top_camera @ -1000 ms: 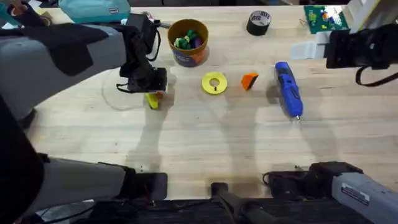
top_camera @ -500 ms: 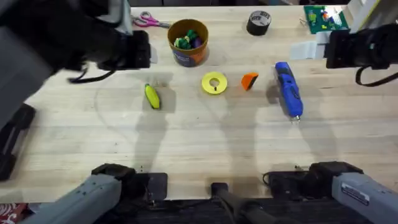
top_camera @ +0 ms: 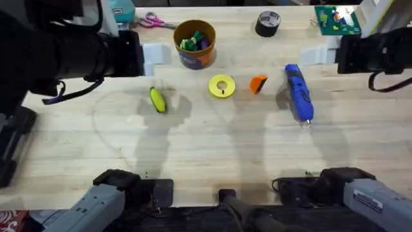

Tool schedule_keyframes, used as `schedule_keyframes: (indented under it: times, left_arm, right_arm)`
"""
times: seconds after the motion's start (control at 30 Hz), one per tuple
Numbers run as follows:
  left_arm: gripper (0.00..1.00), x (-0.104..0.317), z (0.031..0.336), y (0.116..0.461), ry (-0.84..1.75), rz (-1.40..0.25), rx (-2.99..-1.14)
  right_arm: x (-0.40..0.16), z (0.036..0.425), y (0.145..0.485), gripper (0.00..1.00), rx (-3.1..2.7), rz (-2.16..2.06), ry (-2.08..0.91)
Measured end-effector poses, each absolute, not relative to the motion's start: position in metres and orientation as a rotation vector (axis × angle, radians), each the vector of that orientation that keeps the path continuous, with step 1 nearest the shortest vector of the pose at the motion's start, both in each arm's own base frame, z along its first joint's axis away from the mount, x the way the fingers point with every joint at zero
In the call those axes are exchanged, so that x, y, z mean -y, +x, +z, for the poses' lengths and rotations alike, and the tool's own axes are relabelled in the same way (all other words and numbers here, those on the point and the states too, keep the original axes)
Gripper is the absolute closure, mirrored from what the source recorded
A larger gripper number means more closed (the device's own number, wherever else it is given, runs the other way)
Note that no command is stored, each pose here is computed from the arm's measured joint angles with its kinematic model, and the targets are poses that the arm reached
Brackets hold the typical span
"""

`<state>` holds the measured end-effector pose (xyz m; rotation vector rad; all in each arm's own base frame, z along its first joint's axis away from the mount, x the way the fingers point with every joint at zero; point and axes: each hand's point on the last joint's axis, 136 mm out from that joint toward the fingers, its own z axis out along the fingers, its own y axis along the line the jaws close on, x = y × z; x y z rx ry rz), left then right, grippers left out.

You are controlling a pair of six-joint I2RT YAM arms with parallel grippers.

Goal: Pick up the gripper from the table and insert it into the empty holder that is missing its gripper. Then pick up a screw, insert it into the mounting hole, and use the screwdriver to tighten it. Finally, clean up the table by picking up the vegetable and placing it into the bucket.

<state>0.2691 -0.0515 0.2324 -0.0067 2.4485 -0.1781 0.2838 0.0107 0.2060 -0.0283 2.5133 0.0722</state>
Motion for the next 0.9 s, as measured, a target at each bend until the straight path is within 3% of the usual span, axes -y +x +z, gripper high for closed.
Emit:
schedule_keyframes:
  times: [0.03,0.1,0.4,0.63,0.9]
  left_arm:
    - [0.053,0.051,0.232,0.269,-0.012,-0.177,-2.45]
    - [0.017,0.05,0.232,0.268,-0.014,-0.171,-2.452]
    - [0.015,0.054,0.248,0.286,0.041,-0.167,-2.354]
    - [0.016,0.056,0.26,0.296,0.279,-0.071,-2.263]
    - [0.015,0.058,0.298,0.323,0.491,0.07,-2.035]
  right_arm:
    - [-0.011,0.204,0.282,0.004,-2.524,0.073,-0.028]
    - [-0.011,0.2,0.275,0.003,-2.558,0.073,-0.027]
    - [-0.011,0.175,0.226,0.003,-2.783,0.079,-0.02]
    - [-0.01,0.163,0.178,0.003,-2.982,0.085,-0.013]
    - [-0.01,0.162,0.175,0.003,-2.996,0.085,-0.013]
